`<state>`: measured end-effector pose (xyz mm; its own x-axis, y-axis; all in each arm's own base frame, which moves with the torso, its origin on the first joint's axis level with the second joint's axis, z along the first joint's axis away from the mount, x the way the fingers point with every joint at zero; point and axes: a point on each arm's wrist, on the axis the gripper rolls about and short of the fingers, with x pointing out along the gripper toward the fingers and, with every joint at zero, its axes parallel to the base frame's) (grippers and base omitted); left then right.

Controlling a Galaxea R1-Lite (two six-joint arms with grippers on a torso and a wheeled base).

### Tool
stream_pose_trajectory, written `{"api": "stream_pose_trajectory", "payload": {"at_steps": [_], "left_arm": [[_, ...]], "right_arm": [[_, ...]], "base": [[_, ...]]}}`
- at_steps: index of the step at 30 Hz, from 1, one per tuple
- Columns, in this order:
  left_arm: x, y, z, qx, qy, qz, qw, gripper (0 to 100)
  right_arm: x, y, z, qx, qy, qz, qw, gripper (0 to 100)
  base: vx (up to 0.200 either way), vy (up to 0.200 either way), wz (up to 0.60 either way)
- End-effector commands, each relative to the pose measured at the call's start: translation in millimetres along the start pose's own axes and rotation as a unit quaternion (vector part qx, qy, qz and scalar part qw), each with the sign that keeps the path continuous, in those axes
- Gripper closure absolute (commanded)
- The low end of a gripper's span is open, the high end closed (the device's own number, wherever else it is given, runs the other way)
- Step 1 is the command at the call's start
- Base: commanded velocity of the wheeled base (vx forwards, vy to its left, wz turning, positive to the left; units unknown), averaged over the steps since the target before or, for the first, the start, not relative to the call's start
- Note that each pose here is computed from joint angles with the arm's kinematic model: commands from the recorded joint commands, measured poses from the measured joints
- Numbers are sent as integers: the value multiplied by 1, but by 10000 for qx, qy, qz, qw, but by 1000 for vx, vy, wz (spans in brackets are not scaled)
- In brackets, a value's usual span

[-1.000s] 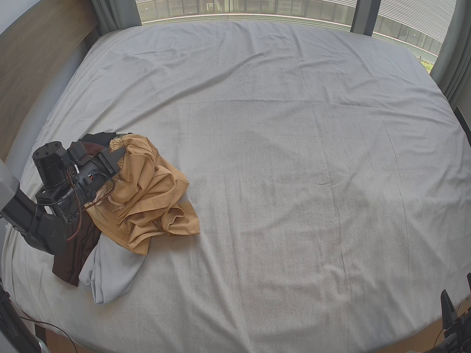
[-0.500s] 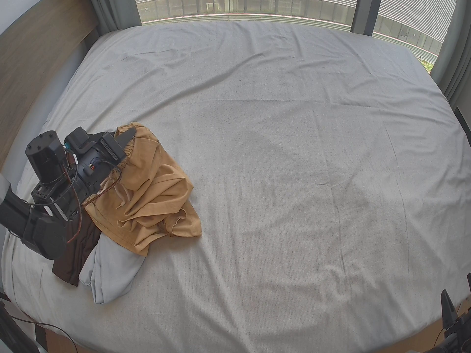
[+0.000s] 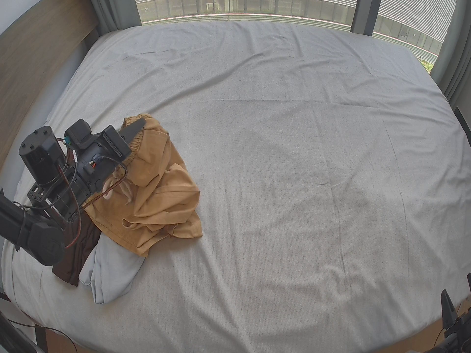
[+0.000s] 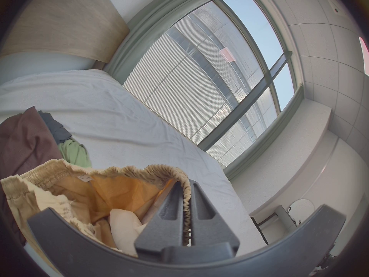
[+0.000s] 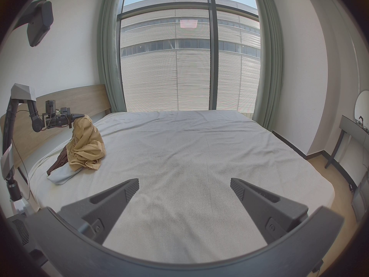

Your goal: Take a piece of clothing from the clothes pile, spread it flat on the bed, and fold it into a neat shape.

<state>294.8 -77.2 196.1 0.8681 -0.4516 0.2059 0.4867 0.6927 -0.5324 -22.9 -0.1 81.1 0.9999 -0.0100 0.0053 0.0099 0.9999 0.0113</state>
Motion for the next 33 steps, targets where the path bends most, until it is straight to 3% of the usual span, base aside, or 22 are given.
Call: {"api": "stream_pose_trajectory", "payload": {"at_steps": [1,5,12,28,33], "left_arm": [[-3,-17,7,38,-78,-285,9996,100],[-3,-20,3,61,102,-482,9988,100],[-7,-23,-12,499,336,-536,9967,100],[10,-30,-15,555,276,-677,9958,100],[24,-23,-23,808,152,-736,9939,100]], "right_arm": [[0,0,-5,-10,4,-4,10000,0],[0,0,-5,-10,4,-4,10000,0],[0,0,-5,5,4,-4,10000,0],[0,0,-5,13,3,-11,10000,0],[0,0,-5,13,3,-11,10000,0]], "base": [[0,0,0],[0,0,0],[0,0,0],[0,0,0],[0,0,0]]}}
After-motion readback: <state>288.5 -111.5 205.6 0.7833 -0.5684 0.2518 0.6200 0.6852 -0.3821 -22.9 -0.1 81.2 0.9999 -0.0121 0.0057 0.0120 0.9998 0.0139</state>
